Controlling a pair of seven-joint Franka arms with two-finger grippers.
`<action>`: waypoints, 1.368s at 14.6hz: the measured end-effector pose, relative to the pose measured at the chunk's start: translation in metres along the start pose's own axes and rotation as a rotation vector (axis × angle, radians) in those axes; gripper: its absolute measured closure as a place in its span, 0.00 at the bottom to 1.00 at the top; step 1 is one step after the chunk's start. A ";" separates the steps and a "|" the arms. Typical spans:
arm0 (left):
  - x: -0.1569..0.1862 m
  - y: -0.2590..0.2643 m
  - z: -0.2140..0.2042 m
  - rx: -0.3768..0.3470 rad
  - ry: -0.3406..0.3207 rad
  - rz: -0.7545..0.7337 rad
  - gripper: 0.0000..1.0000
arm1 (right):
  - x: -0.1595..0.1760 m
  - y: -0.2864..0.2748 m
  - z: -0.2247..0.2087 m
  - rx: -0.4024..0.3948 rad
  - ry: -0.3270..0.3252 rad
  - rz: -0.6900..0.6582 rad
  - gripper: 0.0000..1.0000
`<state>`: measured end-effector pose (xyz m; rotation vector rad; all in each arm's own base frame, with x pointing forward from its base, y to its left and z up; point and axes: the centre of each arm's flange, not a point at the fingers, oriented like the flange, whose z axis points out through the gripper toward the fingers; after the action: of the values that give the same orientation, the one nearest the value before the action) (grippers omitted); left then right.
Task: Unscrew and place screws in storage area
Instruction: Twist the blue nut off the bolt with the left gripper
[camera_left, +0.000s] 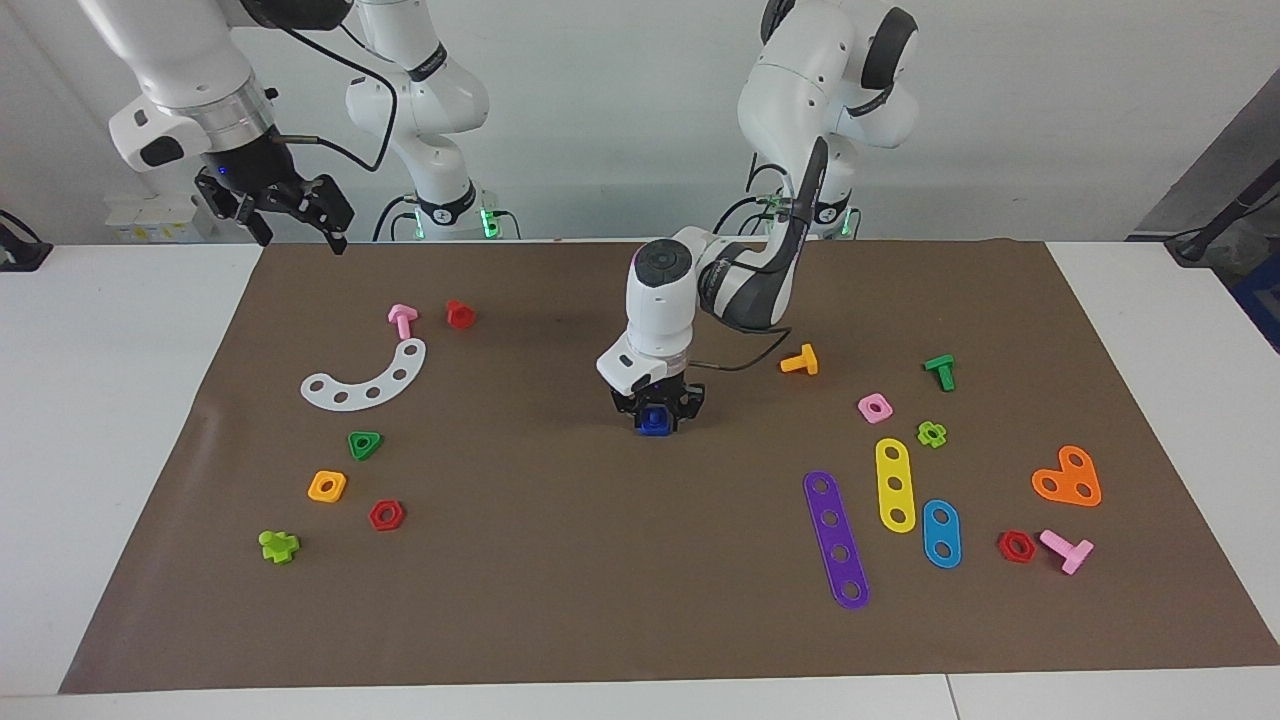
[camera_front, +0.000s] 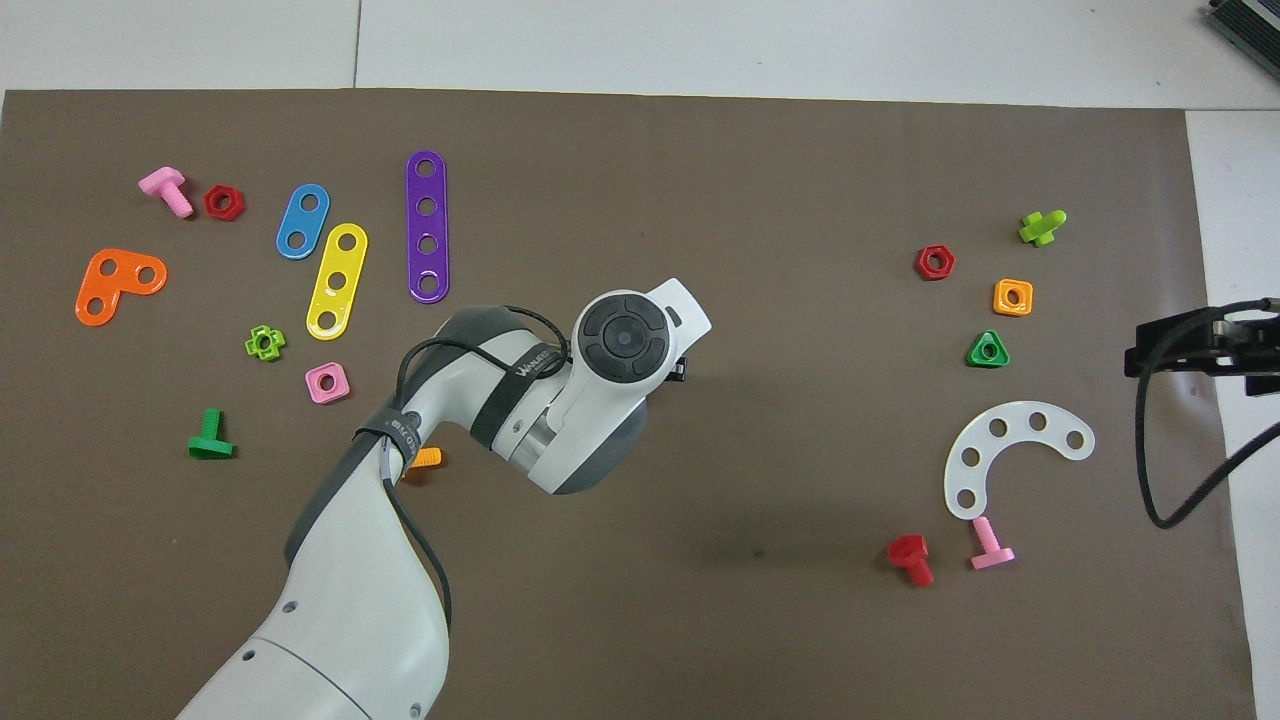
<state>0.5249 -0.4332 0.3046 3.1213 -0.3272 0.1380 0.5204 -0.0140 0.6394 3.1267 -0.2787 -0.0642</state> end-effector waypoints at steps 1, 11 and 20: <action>0.000 0.000 0.000 0.000 0.000 0.000 0.38 | 0.000 0.000 0.000 0.000 0.000 0.000 0.00; 0.003 -0.001 -0.005 0.004 -0.015 -0.009 0.44 | 0.000 0.000 0.000 0.000 0.000 0.000 0.00; 0.004 -0.002 -0.009 0.006 -0.031 -0.018 0.52 | 0.000 0.000 0.000 0.000 0.000 0.000 0.00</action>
<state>0.5286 -0.4321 0.3141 3.1342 -0.2989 0.0908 0.5204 -0.0140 0.6394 3.1267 -0.2786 -0.0642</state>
